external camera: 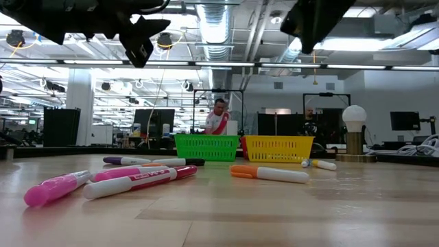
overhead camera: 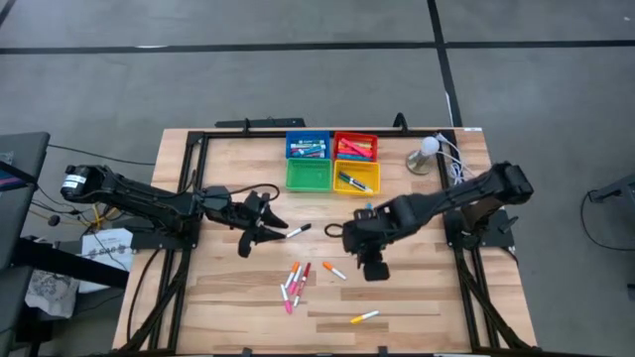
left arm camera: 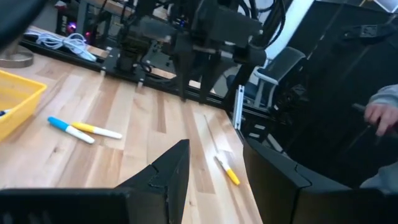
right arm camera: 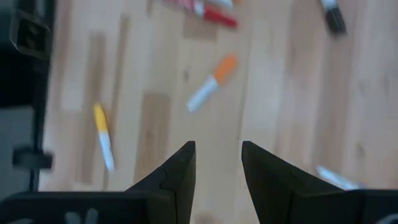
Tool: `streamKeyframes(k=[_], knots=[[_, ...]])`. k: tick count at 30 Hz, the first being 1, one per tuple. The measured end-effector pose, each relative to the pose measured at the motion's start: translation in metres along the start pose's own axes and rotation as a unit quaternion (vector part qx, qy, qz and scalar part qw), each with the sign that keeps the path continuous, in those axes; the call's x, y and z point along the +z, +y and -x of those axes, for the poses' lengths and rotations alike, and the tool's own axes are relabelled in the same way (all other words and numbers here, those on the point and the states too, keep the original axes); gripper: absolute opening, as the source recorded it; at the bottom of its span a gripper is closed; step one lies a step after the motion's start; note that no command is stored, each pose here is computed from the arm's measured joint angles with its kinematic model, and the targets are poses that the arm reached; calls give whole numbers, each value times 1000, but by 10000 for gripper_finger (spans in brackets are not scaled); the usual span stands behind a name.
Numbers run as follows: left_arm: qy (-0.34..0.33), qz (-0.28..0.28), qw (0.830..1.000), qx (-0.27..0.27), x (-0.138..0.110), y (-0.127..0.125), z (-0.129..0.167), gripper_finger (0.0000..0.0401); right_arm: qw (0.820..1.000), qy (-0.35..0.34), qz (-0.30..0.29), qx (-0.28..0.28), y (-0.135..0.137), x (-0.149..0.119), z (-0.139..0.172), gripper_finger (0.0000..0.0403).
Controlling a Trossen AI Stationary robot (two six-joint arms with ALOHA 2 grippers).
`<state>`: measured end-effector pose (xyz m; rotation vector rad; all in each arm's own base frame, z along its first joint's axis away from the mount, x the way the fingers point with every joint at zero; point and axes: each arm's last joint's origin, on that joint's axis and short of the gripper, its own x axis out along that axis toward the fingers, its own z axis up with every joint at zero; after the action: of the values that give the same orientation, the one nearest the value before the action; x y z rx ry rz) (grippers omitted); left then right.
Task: Pick & Place Markers
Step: Put the red highlighter in the yellow bin
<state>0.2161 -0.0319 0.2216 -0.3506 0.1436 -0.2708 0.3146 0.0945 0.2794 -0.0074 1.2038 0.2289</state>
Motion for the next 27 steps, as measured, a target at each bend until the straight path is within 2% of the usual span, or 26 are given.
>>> streamKeyframes(k=[6,14,22,25,27], knots=[[5,11,1000,-15,-1,-2,0,150,997,-72,12,11,1,10,-15,120],[28,24,996,-76,-6,-17,-1,150,988,-124,92,5,-1,20,-13,120],[35,24,993,-109,-10,-31,-2,150,986,-107,126,-15,-18,23,-26,120],[26,69,990,-117,-7,-34,-2,150,986,-86,146,-3,-22,24,-41,120],[31,79,988,-127,-6,-35,0,150,984,-76,162,2,-22,26,-54,120]])
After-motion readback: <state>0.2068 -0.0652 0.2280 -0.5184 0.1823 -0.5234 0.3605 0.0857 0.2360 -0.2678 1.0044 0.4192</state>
